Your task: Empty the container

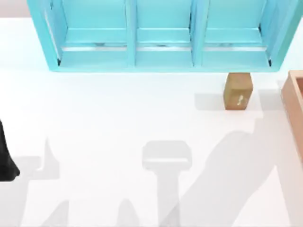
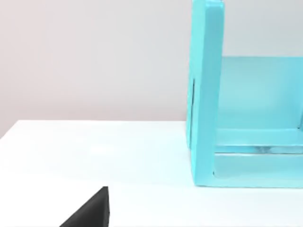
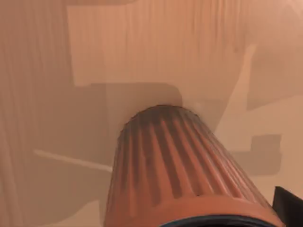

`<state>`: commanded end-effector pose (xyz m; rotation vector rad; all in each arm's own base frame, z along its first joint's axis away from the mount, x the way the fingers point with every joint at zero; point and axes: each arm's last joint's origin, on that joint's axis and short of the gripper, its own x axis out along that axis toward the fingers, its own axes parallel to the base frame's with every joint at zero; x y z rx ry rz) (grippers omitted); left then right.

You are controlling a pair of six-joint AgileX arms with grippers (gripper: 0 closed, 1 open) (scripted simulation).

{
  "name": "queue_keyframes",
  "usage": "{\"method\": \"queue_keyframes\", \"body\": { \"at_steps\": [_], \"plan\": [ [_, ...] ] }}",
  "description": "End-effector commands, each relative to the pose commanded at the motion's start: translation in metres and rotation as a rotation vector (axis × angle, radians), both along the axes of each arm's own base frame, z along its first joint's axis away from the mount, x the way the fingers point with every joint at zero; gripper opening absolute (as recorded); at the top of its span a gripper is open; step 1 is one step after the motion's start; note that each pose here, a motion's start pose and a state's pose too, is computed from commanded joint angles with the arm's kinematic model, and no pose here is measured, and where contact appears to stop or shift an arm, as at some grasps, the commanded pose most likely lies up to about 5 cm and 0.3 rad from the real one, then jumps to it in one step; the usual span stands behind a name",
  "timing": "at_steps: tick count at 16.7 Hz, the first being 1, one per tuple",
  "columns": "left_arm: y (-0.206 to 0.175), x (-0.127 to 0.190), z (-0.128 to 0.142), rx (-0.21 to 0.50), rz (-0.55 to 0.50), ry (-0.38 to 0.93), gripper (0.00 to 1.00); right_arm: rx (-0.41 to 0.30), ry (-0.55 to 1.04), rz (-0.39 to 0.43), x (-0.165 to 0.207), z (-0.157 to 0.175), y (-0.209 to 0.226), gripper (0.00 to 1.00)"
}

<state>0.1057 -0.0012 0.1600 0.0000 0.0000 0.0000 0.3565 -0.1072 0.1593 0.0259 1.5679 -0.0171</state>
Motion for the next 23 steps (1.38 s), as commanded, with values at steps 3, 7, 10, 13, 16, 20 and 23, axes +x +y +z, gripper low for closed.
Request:
{"method": "queue_keyframes", "body": {
  "at_steps": [3,7,10,13,16,20,23],
  "plan": [
    [0.000,0.000,0.000,0.000,0.000,0.000,1.00,0.000,0.000,0.000,0.000,0.000,0.000,0.00],
    [0.000,0.000,0.000,0.000,0.000,0.000,1.00,0.000,0.000,0.000,0.000,0.000,0.000,0.00],
    [0.000,0.000,0.000,0.000,0.000,0.000,1.00,0.000,-0.002,-0.002,0.000,0.001,0.000,0.00],
    [0.000,0.000,0.000,0.000,0.000,0.000,1.00,-0.007,-0.040,-0.041,-0.002,0.031,-0.008,0.00],
    [0.000,0.000,0.000,0.000,0.000,0.000,1.00,-0.021,-0.087,-0.093,-0.009,0.079,-0.015,0.00],
    [0.000,0.000,0.000,0.000,0.000,0.000,1.00,-0.031,-0.079,-0.132,-0.020,0.122,-0.019,0.00],
    [0.000,0.000,0.000,0.000,0.000,0.000,1.00,-0.025,-0.037,-0.098,-0.017,0.132,-0.014,0.00]
  ]
}}
